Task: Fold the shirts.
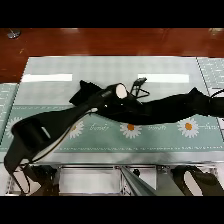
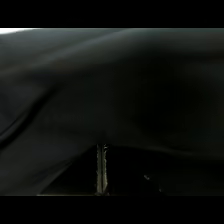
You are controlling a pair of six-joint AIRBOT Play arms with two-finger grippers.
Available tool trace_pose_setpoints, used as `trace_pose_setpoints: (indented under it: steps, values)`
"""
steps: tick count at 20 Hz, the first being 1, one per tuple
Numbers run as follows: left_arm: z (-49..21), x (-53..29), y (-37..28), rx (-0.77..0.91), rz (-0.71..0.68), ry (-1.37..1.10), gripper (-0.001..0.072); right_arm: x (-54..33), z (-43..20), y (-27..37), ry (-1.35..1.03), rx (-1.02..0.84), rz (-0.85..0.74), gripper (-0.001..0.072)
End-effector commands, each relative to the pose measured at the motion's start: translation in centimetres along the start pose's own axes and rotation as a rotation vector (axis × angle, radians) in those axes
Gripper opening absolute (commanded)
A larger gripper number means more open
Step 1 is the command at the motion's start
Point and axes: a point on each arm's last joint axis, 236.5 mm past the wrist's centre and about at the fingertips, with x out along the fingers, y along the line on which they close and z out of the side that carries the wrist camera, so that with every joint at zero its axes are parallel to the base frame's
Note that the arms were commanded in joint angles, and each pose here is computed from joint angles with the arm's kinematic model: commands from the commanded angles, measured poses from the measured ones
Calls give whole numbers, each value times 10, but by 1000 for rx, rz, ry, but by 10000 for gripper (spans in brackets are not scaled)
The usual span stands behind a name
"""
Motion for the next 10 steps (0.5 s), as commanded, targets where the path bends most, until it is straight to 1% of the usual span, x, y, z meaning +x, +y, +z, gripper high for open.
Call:
trace_pose_setpoints:
  steps: [1,3,5,7,10]
  values:
    - [-39,32,-33,68,-47,146,18,-3,3,13,-25,6,49,26]
    - [-22,3,-31,78,-68,164,18,-3,3,18,-25,10,70,26]
    - [15,-50,-12,46,-73,125,17,-1,4,27,-31,-11,89,26]
    - [48,-118,28,-33,-30,48,18,8,1,49,-5,-45,142,26]
    - [57,-239,78,-64,60,-27,18,36,8,94,51,-95,225,26]
